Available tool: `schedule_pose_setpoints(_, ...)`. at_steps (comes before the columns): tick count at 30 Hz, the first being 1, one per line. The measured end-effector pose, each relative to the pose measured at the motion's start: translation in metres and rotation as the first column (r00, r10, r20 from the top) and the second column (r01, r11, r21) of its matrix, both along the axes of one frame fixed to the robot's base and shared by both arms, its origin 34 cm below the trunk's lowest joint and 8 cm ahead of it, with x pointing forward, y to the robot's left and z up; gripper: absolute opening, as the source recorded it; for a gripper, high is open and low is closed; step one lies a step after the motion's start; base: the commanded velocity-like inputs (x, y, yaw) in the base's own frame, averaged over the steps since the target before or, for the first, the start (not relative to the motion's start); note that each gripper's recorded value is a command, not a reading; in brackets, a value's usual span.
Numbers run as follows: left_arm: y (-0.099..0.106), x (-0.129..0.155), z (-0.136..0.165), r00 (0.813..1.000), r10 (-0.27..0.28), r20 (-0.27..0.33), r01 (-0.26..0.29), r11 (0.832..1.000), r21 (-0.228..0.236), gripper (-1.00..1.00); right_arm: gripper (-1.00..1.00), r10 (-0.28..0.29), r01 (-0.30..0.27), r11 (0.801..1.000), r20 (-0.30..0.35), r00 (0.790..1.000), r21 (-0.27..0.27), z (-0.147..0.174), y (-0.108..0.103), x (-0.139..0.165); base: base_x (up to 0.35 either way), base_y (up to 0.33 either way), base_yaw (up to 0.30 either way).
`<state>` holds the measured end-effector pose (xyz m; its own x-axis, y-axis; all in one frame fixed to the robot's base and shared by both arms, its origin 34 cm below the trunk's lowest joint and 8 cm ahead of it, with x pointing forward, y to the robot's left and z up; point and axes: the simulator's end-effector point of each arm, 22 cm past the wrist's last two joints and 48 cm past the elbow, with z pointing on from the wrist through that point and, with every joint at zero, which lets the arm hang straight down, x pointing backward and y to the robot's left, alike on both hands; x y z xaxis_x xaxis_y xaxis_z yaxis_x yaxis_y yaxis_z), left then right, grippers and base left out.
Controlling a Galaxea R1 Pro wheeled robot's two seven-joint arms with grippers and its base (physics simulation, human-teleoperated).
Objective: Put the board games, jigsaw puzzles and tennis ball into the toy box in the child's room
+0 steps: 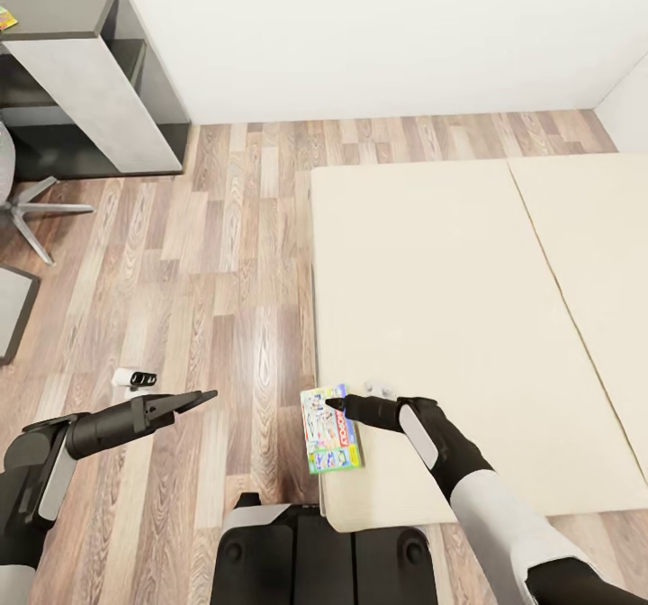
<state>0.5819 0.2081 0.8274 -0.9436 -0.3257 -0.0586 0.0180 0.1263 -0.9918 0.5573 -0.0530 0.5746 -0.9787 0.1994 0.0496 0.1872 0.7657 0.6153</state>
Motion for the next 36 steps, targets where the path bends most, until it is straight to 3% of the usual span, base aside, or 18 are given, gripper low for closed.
schedule_pose_setpoints(6,0.0,0.002,0.005,1.0,0.0,0.01,0.0,1.0,0.0,1.0,1.0,0.01,-0.014,0.999,0.073,0.997,0.047,0.046,0.007,0.009,0.0,0.0,0.0)
schedule_pose_setpoints(11,0.0,0.003,0.008,1.0,0.0,0.018,0.0,1.0,0.001,1.0,1.0,-0.009,-0.004,0.997,0.173,0.985,0.075,0.094,0.006,0.02,0.0,0.0,0.0)
schedule_pose_setpoints(15,0.0,0.004,0.011,1.0,0.0,0.024,0.0,1.0,0.001,1.0,1.0,-0.025,0.007,0.997,0.213,0.977,0.081,0.115,0.001,0.024,0.0,0.0,0.0)
schedule_pose_setpoints(23,0.001,0.006,0.018,0.999,0.001,0.037,-0.001,1.0,0.001,1.0,1.0,-0.044,0.022,0.996,0.265,0.963,0.086,0.137,-0.003,0.029,0.0,0.0,0.0)
schedule_pose_setpoints(36,0.002,0.009,0.024,0.999,0.004,0.052,-0.004,1.0,0.002,1.0,1.0,-0.059,0.04,0.997,0.281,0.958,0.073,0.142,-0.011,0.033,0.0,0.0,0.0)
